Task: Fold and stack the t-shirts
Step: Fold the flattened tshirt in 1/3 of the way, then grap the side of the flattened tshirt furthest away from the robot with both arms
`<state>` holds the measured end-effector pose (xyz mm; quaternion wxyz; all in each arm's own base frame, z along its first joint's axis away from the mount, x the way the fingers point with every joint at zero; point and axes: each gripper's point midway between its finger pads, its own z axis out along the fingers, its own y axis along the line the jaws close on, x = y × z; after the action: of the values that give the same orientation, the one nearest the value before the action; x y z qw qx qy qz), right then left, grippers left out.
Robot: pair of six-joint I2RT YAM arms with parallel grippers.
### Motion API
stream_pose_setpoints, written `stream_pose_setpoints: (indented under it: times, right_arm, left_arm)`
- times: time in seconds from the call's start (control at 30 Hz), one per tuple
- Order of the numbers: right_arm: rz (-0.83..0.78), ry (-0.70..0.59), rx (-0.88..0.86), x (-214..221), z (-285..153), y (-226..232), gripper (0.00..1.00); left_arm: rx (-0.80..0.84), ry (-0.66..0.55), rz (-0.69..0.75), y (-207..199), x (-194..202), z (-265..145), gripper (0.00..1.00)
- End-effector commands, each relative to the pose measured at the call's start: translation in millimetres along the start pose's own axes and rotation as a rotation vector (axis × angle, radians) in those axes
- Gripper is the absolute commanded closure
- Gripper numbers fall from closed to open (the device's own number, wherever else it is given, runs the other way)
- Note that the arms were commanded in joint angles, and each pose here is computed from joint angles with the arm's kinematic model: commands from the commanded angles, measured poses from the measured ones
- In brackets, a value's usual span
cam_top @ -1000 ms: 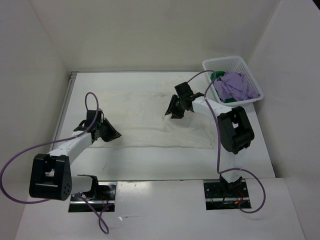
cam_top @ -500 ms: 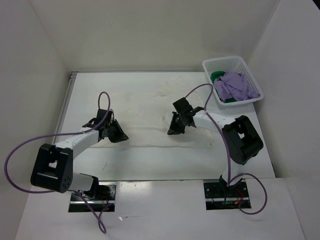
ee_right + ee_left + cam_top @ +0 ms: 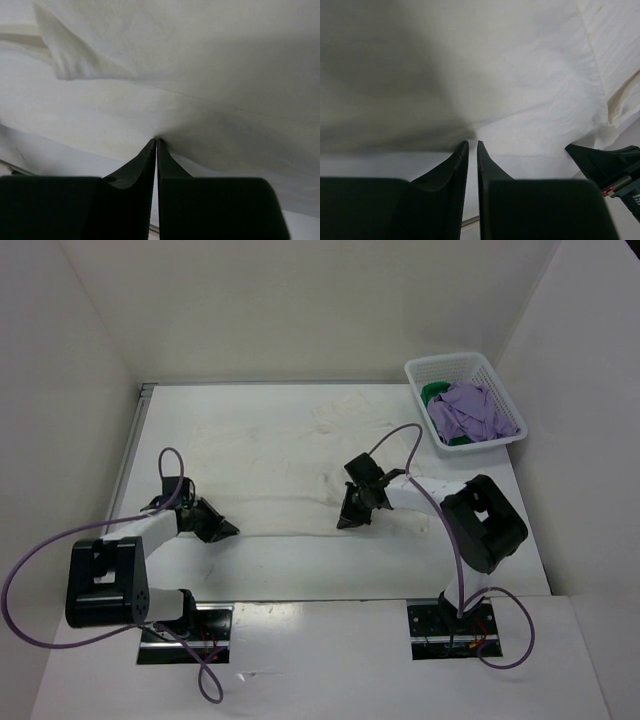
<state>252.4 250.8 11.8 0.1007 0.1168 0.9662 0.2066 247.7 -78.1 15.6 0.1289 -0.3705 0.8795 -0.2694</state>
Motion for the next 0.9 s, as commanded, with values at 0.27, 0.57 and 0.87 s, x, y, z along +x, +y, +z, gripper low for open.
stream_pose_setpoints:
  times: [0.27, 0.57, 0.87]
  right_arm:
    - [-0.015, 0.166, 0.094, 91.1, -19.2, -47.9, 0.92]
    - [-0.034, -0.054, -0.096, -4.8, -83.3, 19.1, 0.75]
    - [-0.097, -0.176, -0.256, -73.2, -105.8, 63.1, 0.99]
  left_arm:
    - [-0.101, 0.075, -0.155, 25.9, 45.1, -29.8, 0.88]
    - [0.22, -0.222, 0.118, -122.0, -69.7, -84.6, 0.86]
    - [0.023, -0.577, 0.202, -162.4, -241.4, -34.5, 0.94]
